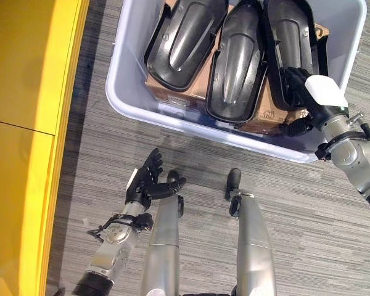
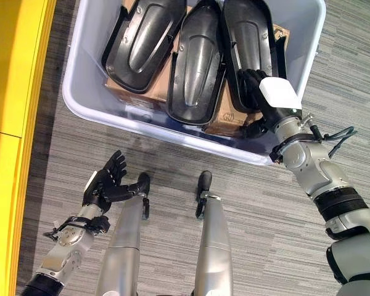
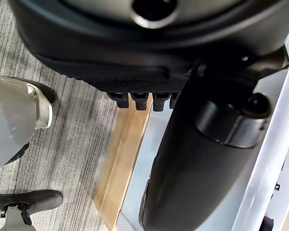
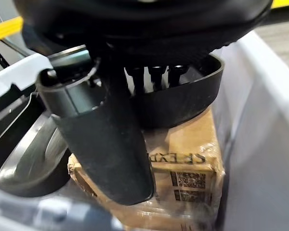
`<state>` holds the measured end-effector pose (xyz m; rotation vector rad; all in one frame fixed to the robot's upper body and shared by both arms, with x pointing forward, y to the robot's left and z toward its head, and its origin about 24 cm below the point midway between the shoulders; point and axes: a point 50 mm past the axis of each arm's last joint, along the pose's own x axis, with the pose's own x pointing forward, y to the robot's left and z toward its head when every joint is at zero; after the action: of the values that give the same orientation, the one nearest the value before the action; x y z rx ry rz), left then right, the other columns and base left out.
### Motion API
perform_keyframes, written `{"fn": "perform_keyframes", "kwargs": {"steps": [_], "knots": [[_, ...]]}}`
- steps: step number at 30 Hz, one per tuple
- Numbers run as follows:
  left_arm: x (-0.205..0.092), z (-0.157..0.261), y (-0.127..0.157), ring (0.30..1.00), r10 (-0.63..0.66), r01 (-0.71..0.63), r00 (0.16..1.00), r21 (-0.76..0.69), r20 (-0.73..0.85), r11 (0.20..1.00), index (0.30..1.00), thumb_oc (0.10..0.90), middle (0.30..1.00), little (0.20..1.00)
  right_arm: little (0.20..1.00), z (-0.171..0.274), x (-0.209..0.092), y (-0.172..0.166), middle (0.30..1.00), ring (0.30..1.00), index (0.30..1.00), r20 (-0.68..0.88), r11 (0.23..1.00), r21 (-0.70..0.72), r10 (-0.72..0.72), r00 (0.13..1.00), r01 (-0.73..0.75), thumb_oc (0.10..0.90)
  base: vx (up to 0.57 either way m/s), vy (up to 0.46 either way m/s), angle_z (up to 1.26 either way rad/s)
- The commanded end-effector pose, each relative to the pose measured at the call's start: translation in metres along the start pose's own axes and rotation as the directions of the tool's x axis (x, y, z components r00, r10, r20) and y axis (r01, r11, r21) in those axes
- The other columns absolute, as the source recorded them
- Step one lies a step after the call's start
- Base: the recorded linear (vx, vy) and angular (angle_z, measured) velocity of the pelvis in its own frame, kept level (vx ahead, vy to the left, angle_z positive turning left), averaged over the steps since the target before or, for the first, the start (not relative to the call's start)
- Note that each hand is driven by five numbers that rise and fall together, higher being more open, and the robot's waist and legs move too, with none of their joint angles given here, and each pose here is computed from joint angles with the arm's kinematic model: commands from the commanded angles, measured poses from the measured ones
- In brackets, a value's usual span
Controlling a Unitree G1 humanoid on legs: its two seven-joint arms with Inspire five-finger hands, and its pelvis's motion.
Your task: Move parts from the plastic box to the shelf.
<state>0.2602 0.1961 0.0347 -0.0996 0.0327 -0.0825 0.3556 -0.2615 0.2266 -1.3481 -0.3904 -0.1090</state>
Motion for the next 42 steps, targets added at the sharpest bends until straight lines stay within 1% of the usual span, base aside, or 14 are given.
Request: {"fn": "perform_keyframes", "kwargs": {"steps": [1,4,12,18,23,32,37,41,42], "knots": [[-0.003,0.027,-0.01,1.0,-0.044,0.052,0.987,-0.046,0.153,0.998,1.0,0.9,1.0,1.0,0.3,-0.024,-0.021,0.044,0.3,0.3,0.3,-0.105,0.958,-0.077,0.267,0.958,-0.276,0.4,0.0,0.0,0.0],[-0.002,0.026,-0.009,1.0,-0.039,0.046,0.988,-0.043,0.149,0.998,1.0,0.9,1.0,1.0,0.3,-0.023,-0.024,0.047,0.3,0.3,0.3,-0.096,0.955,-0.075,0.28,0.955,-0.287,0.4,0.0,0.01,0.03],[-0.001,0.024,-0.006,1.0,-0.042,0.046,0.99,-0.03,0.135,0.998,1.0,0.9,1.0,1.0,0.3,-0.012,-0.039,0.058,0.3,0.3,0.3,-0.037,0.953,-0.003,0.304,0.952,-0.304,0.4,0.0,-0.002,0.03],[-0.008,0.015,0.003,1.0,-0.048,0.048,0.996,0.006,0.08,0.999,1.0,0.9,1.0,1.0,0.3,-0.002,-0.063,0.079,0.3,0.3,0.3,0.007,0.93,0.143,0.34,0.94,-0.337,0.4,0.07,-0.027,0.08],[-0.012,0.008,0.008,1.0,-0.047,0.046,0.998,0.024,0.042,0.999,1.0,0.9,1.0,1.0,0.3,0.001,-0.073,0.086,0.3,0.3,0.3,0.022,0.915,0.191,0.358,0.933,-0.355,0.4,0.09,-0.028,0.03],[-0.021,0.002,0.02,1.0,-0.023,0.023,1.0,0.036,0.005,0.999,1.0,0.9,1.0,1.0,0.3,0.002,-0.087,0.077,0.3,0.3,0.3,0.042,0.91,0.242,0.337,0.941,-0.337,0.4,0.1,-0.029,0.01],[-0.024,-0.001,0.023,1.0,-0.008,0.008,1.0,0.03,-0.006,1.0,1.0,0.9,1.0,1.0,0.3,0.001,-0.088,0.066,0.3,0.3,0.3,0.049,0.923,0.228,0.308,0.95,-0.311,0.4,0.09,-0.036,-0.02],[-0.03,-0.007,0.026,1.0,0.006,-0.006,1.0,0.013,-0.025,1.0,1.0,0.9,1.0,1.0,0.3,-0.003,-0.087,0.046,0.3,0.3,0.3,0.05,0.947,0.187,0.256,0.965,-0.261,0.4,0.11,-0.026,-0.03],[-0.03,-0.007,0.025,1.0,0.005,-0.005,1.0,0.013,-0.026,1.0,1.0,0.9,1.0,1.0,0.3,-0.003,-0.087,0.045,0.3,0.3,0.3,0.05,0.947,0.186,0.257,0.965,-0.262,0.4,0.1,-0.007,0.02]]}}
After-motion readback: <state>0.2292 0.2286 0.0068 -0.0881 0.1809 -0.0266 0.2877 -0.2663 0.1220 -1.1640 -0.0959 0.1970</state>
